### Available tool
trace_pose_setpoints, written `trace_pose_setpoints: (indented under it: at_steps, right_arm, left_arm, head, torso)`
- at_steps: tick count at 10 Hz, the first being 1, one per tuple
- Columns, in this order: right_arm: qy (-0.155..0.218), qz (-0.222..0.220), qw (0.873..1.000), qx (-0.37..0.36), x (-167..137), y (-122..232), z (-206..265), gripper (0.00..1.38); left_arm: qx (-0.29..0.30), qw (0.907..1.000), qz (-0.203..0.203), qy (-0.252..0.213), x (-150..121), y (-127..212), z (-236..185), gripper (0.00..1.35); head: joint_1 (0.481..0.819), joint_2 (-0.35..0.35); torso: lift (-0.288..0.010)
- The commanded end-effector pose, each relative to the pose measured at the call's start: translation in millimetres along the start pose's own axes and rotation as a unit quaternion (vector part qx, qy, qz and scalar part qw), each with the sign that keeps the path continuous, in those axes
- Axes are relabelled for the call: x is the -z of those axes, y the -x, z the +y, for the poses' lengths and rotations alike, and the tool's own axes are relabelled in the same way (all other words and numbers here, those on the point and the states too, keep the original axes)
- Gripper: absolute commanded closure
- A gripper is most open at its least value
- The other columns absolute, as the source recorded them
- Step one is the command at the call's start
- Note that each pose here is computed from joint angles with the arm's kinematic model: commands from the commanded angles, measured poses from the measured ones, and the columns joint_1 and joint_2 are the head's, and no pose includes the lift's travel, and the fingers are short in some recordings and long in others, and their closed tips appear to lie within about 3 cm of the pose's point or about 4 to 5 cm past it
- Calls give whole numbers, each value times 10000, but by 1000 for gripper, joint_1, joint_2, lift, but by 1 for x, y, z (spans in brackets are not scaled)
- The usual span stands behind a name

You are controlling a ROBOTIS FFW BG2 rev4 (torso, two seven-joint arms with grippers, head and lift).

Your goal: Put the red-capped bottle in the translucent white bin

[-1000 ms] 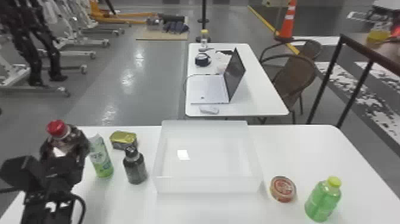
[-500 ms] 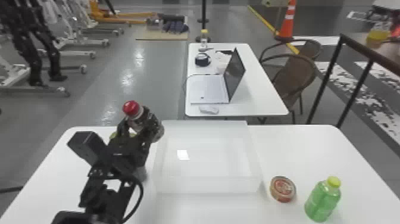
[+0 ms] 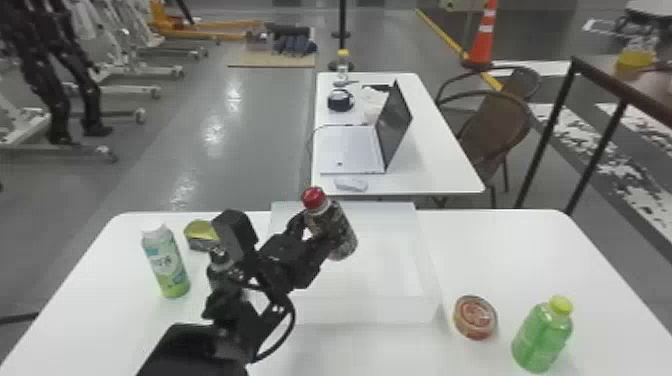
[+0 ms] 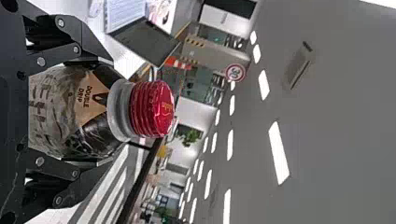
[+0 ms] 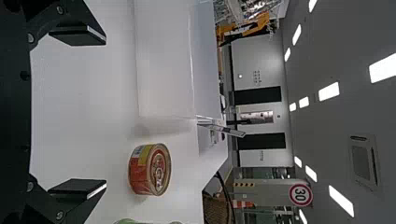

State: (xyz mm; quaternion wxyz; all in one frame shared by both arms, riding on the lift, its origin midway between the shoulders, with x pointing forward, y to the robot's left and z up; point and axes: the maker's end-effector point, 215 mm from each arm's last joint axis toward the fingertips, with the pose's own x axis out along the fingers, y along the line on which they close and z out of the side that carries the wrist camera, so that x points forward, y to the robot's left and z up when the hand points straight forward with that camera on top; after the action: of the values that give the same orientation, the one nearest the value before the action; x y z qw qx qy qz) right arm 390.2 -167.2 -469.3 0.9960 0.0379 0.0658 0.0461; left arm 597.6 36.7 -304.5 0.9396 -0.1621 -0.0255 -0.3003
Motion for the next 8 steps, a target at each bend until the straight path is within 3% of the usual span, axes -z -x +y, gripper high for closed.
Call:
trace_pose_setpoints:
  at_steps: [1,2,3,5,6,8]
  right_arm:
    - [-1,12,10000,1,1,0,0,205]
    - [-1,12,10000,1,1,0,0,205]
    - [-9,12,10000,4,1,0,0,205]
    - [-9,12,10000,4,1,0,0,205]
    - [-9,12,10000,4,1,0,0,205]
    - [-9,19,10000,4,2,1,0,205]
  left_arm:
    - [-29,9994,358,20,34,-6,8,955]
    - [-77,9986,528,-24,49,-3,16,955]
    - [-143,9985,501,-195,48,-1,24,904]
    - [-279,9981,360,-424,35,-1,37,300]
    - [-345,9979,268,-468,29,1,41,121]
    - [-370,9978,104,-539,21,4,41,122]
  head:
    - [549,0]
    - [549,0]
    - [549,0]
    - [549,0]
    - [549,0]
    - [549,0]
  torso:
    - [-100]
    - [-100]
    - [-100]
    - [-100]
    - [-100]
    - [-100]
